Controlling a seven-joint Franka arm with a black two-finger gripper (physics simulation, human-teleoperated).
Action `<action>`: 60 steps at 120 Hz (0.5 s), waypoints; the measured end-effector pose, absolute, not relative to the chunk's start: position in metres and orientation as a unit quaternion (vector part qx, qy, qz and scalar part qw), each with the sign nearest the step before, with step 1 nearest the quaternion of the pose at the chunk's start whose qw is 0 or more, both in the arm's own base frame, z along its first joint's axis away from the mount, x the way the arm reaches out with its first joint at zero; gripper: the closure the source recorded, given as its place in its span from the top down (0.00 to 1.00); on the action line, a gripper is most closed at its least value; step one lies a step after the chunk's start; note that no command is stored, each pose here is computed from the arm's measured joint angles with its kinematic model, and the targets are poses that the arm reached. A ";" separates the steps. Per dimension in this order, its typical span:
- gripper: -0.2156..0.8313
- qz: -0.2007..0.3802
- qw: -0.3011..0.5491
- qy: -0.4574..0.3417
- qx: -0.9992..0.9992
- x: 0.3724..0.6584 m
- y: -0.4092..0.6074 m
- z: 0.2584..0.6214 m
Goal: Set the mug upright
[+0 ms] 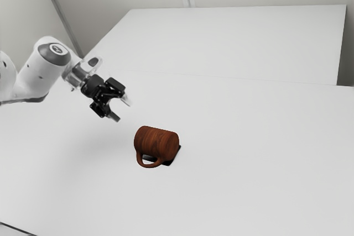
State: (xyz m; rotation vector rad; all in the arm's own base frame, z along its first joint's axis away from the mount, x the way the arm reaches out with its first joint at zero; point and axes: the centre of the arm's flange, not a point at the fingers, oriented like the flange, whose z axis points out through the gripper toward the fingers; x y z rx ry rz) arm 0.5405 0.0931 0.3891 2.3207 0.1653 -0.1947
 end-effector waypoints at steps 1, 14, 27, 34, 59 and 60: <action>0.79 -0.076 0.398 0.066 0.912 0.540 0.093 0.384; 0.79 -0.067 0.454 0.079 0.885 0.531 0.095 0.336; 0.79 -0.044 0.482 0.069 0.872 0.528 0.095 0.316; 0.79 -0.029 0.490 0.057 0.869 0.531 0.095 0.310; 0.79 0.029 0.527 0.030 0.849 0.541 0.093 0.281; 0.79 0.031 0.528 0.029 0.848 0.541 0.093 0.281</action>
